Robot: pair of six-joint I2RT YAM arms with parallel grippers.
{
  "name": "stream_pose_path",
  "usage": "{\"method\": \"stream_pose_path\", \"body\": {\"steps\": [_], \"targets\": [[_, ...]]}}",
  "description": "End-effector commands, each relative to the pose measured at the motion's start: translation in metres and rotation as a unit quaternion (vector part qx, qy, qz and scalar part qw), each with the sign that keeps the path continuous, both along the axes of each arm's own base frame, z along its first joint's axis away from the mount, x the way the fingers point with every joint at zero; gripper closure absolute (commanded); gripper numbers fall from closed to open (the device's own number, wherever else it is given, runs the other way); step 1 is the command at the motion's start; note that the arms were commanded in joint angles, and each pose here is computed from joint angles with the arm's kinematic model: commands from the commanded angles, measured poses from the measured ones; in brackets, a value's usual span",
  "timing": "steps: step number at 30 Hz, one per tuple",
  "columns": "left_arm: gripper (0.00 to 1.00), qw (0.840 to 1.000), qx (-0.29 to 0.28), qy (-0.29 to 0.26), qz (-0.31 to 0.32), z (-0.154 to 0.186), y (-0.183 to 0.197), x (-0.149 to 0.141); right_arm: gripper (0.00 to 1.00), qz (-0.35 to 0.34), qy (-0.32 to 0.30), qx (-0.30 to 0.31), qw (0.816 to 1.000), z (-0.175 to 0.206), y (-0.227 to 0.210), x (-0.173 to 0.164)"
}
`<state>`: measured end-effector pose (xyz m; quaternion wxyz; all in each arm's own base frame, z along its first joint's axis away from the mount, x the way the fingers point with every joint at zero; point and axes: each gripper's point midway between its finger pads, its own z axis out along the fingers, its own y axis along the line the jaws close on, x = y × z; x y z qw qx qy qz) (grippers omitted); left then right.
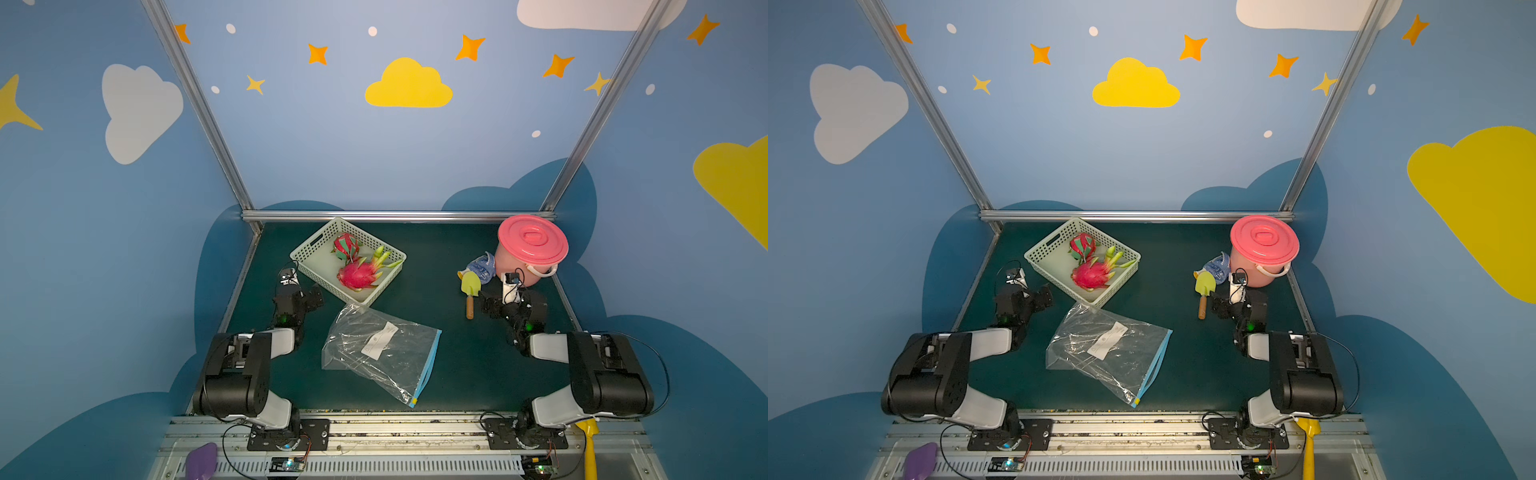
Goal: Open the zip-top bag and take out the dragon fruit
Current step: Reset both arms
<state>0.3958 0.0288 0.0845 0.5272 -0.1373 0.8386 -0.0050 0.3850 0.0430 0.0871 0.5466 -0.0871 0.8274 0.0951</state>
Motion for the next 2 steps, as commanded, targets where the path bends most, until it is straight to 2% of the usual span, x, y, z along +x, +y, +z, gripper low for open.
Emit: {"method": "stream_pose_path", "body": {"steps": [1, 2], "targets": [[0.00, 1.000, 0.006, -0.001, -0.004, -0.0013, 0.0007, -0.0014, 0.08, -0.001, -0.005, 0.000, 1.000, 0.0036, -0.0010, 0.0041], [0.00, 1.000, 0.006, -0.001, -0.004, -0.0012, 0.0008, -0.0015, 0.08, -0.003, -0.007, -0.004, 1.000, 0.0043, -0.0009, 0.0040]]}}
